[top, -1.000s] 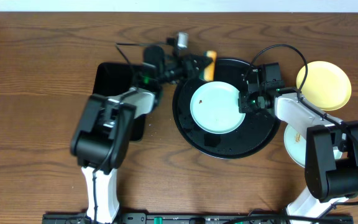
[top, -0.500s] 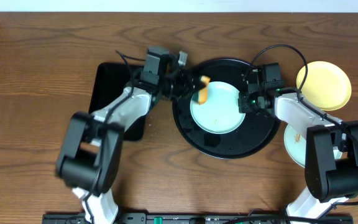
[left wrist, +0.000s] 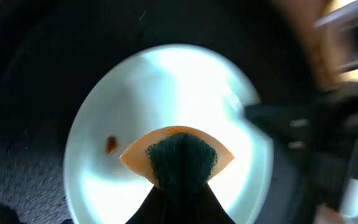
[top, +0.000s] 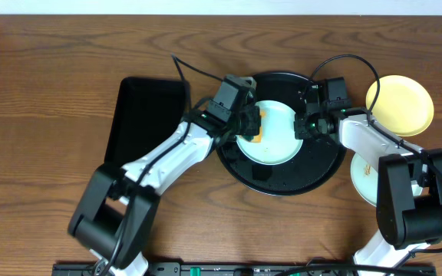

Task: Clean dirty plates on tray and stack at the side
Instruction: 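Scrub the mint plate's stained surface with the sponge in the left gripper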

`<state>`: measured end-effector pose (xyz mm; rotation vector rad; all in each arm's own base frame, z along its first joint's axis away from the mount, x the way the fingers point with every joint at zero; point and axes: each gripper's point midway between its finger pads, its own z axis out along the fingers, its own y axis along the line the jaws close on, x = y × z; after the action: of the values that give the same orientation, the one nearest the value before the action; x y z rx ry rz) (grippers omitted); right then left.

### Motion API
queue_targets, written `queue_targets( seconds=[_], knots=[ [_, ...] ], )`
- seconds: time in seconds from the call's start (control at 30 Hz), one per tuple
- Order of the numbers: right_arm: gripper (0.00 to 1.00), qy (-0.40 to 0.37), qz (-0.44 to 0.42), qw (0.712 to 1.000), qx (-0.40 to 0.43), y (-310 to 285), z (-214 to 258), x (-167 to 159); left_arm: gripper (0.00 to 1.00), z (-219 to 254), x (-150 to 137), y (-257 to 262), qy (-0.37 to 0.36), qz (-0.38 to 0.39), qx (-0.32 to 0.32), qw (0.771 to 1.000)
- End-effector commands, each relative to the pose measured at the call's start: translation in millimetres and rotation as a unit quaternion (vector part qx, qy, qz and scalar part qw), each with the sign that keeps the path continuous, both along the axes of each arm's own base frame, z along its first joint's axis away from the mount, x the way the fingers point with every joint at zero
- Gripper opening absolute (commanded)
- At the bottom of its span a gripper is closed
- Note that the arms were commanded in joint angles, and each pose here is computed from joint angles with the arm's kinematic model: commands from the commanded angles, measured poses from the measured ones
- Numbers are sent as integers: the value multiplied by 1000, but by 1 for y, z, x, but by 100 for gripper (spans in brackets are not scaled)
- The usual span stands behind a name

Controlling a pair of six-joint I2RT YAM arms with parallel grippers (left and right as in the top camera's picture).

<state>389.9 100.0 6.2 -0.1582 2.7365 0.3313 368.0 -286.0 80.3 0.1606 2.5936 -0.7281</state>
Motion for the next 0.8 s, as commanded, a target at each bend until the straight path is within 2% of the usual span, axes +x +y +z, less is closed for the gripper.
queue_targets(
  seconds=[0.0, 0.23, 0.53, 0.77],
  knots=[
    [1, 12, 6, 1000, -5, 1, -8, -6, 7, 12, 15, -5, -9, 1, 7, 1000],
    [1, 12, 6, 1000, -5, 1, -8, -6, 7, 29, 18, -6, 77, -28, 82, 993],
    [1, 13, 5, 1000, -5, 1, -8, -6, 7, -43, 11, 0, 151, -32, 129, 980],
    [1, 13, 4, 1000, -4, 1, -8, -6, 7, -58, 27, -2, 119, -45, 138, 982]
  ],
)
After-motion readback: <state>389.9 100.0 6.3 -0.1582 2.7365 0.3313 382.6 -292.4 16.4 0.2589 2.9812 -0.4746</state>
